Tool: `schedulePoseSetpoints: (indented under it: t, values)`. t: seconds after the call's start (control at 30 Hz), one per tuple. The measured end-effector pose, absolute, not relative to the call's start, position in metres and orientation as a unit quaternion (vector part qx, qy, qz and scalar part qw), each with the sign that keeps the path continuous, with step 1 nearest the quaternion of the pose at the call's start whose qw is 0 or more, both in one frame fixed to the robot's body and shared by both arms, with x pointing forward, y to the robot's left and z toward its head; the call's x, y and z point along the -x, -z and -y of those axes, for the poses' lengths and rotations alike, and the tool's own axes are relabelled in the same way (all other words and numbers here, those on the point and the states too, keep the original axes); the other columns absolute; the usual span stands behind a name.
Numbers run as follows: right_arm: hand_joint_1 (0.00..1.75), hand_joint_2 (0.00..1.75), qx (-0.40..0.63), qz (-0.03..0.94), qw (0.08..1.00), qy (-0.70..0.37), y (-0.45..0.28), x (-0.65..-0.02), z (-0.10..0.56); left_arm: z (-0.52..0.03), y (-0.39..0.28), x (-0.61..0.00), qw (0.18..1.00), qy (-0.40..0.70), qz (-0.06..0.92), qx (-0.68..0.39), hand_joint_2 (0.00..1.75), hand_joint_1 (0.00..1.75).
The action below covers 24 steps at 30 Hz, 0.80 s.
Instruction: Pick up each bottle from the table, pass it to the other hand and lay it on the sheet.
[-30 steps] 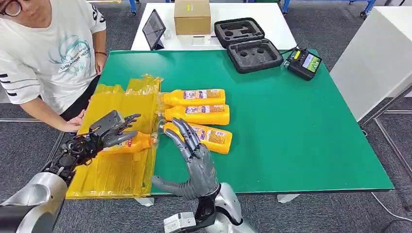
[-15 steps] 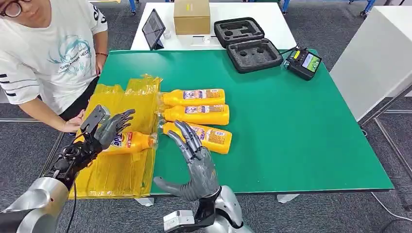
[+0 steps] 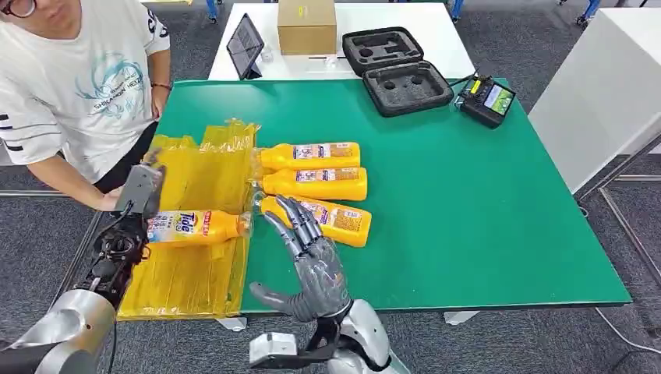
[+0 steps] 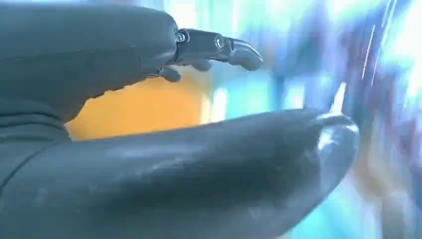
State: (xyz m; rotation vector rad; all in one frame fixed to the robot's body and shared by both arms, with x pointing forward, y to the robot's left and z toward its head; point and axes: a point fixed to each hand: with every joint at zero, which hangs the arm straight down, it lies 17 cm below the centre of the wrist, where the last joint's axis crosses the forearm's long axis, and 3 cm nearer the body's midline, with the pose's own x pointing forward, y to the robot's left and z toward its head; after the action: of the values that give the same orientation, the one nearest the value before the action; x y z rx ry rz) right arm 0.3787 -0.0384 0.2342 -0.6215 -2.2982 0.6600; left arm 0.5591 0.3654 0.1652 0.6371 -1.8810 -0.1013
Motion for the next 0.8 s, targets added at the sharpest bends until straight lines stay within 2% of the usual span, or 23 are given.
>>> schedulePoseSetpoints:
  t: [0.03, 0.07, 0.23, 0.37, 0.6, 0.8]
  values:
    - [0.00, 1.75, 0.267, 0.851, 0.353, -0.283, -0.219, -0.389, 0.043, -0.385, -0.186, -0.549, 0.507, 0.011, 0.793, -0.338, 0.00, 0.00]
    - [0.00, 1.75, 0.292, 0.826, 0.373, -0.305, -0.204, -0.399, 0.050, -0.397, -0.198, -0.537, 0.482, -0.013, 0.790, -0.378, 1.75, 0.00]
    - [0.00, 1.75, 0.390, 0.719, 0.434, -0.378, -0.153, -0.462, 0.107, -0.419, -0.214, -0.484, 0.438, -0.105, 0.802, -0.392, 1.75, 0.00]
    - [0.00, 1.75, 0.433, 0.667, 0.451, -0.404, -0.136, -0.516, 0.150, -0.409, -0.231, -0.452, 0.403, -0.122, 0.820, -0.387, 1.75, 0.00]
    - [0.00, 1.75, 0.449, 0.613, 0.481, -0.437, -0.111, -0.544, 0.173, -0.393, -0.275, -0.425, 0.340, -0.117, 0.844, -0.396, 1.75, 0.00]
    - [0.00, 1.75, 0.444, 0.590, 0.500, -0.453, -0.100, -0.555, 0.182, -0.391, -0.283, -0.415, 0.330, -0.130, 0.849, -0.392, 1.75, 0.00]
